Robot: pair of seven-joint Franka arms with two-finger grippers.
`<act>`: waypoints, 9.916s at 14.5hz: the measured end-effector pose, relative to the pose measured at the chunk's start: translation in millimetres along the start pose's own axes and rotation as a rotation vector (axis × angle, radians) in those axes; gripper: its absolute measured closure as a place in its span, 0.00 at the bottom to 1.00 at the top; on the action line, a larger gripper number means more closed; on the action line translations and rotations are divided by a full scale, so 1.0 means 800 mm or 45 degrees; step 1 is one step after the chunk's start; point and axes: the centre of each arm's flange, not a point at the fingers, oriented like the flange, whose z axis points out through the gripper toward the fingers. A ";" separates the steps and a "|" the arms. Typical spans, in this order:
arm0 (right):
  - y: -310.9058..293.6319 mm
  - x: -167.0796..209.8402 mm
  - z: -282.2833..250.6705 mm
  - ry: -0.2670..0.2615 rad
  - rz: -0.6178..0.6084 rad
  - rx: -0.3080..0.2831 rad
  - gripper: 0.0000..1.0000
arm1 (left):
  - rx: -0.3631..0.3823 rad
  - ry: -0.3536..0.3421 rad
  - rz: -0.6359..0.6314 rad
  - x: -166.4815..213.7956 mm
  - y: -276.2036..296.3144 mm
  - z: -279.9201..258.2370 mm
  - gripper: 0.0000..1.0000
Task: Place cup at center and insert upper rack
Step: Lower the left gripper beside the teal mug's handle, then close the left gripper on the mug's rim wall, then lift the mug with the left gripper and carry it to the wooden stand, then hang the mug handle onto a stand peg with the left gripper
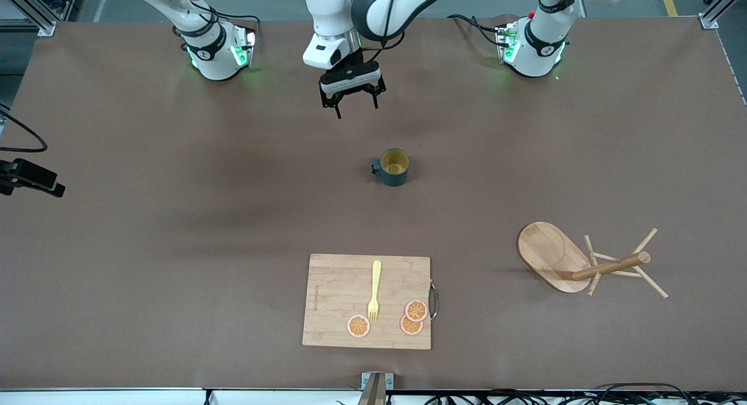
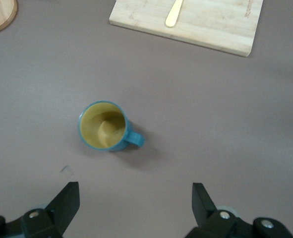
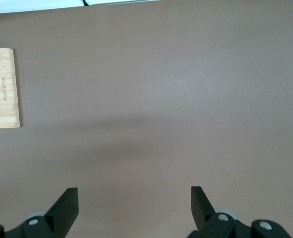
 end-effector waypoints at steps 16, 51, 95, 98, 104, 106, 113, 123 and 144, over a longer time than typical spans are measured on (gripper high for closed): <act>-0.022 -0.071 0.011 0.049 -0.043 -0.008 0.00 | -0.103 0.686 0.078 -0.169 -0.030 0.198 0.04; -0.030 -0.083 0.012 0.034 -0.061 -0.012 0.00 | -0.200 1.045 0.263 -0.176 -0.037 0.324 0.24; -0.036 -0.083 0.012 0.030 -0.072 -0.012 0.00 | -0.285 0.194 -0.778 0.219 0.020 0.007 0.95; -0.036 -0.083 0.012 0.030 -0.072 -0.012 0.00 | -0.378 0.058 -1.011 0.314 -0.024 -0.010 0.95; -0.037 -0.083 0.012 0.030 -0.073 -0.012 0.00 | -0.526 -0.061 -1.299 0.452 -0.123 -0.011 0.95; -0.038 -0.083 0.012 0.030 -0.074 -0.012 0.00 | -0.549 -0.124 -1.314 0.478 -0.158 -0.008 0.95; -0.037 -0.084 0.012 0.027 -0.074 -0.012 0.00 | -0.581 -0.326 -1.230 0.567 -0.316 0.034 0.95; -0.049 -0.084 0.013 0.023 -0.124 -0.116 0.00 | -0.717 -0.643 -1.126 0.606 -0.479 0.132 0.95; -0.032 -0.100 0.004 0.002 -0.072 -0.045 0.00 | -0.827 -0.783 -1.389 0.627 -0.556 0.221 0.95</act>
